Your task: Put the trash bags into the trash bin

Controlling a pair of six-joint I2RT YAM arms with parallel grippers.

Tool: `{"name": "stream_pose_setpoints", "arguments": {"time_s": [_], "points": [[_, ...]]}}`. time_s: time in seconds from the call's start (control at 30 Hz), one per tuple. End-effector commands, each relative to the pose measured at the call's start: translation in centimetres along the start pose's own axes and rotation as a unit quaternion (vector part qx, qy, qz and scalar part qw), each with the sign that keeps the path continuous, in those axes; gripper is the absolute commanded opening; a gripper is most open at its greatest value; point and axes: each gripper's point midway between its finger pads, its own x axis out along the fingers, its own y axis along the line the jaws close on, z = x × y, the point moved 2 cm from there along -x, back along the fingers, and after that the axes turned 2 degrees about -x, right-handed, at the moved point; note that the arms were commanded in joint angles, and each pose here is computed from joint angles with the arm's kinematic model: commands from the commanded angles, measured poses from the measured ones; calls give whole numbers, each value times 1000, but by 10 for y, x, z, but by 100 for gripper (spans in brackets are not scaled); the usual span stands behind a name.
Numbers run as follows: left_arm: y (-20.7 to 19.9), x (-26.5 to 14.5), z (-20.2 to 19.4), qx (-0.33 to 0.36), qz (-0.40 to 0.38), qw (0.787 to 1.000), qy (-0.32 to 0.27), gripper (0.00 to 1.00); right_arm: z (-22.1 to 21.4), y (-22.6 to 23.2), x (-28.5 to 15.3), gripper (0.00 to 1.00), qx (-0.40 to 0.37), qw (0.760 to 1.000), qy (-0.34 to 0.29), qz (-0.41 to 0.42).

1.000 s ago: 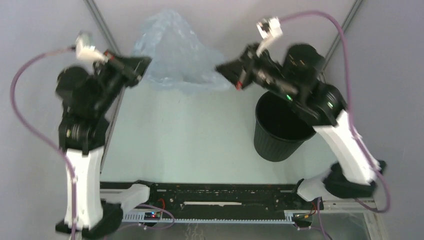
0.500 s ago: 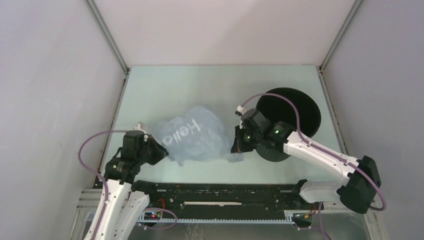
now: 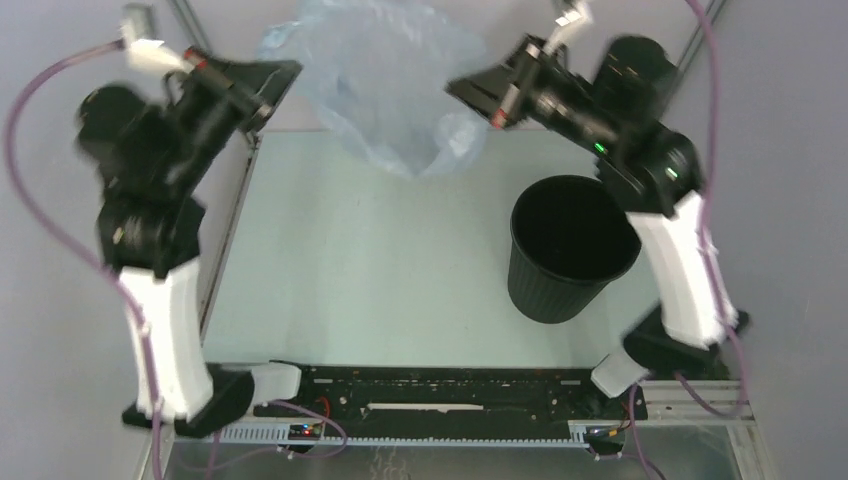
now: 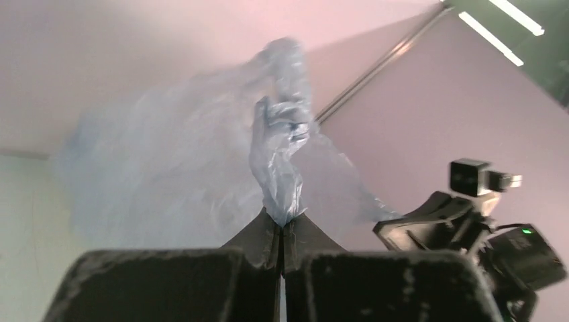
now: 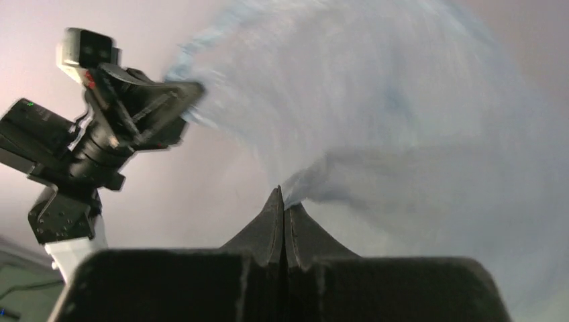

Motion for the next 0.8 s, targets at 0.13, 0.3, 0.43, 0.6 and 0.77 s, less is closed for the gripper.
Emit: {"name": "stream_pose_setpoints", "arguments": {"time_s": [0.13, 0.3, 0.43, 0.6, 0.77], "points": [[164, -82, -128, -13, 205, 977, 55, 0, -164, -89, -59, 0, 57, 990, 101, -85], [279, -144, -287, -111, 293, 918, 243, 0, -304, -126, -92, 0, 106, 936, 302, -147], [279, -163, -279, -90, 288, 935, 188, 0, -323, -113, -99, 0, 57, 936, 320, -138], [238, -126, -226, -65, 255, 953, 150, 0, -270, -114, -72, 0, 64, 960, 247, -112], [131, -56, -109, -3, 169, 980, 102, 0, -131, -72, -29, 0, -8, 987, 141, -71]]}}
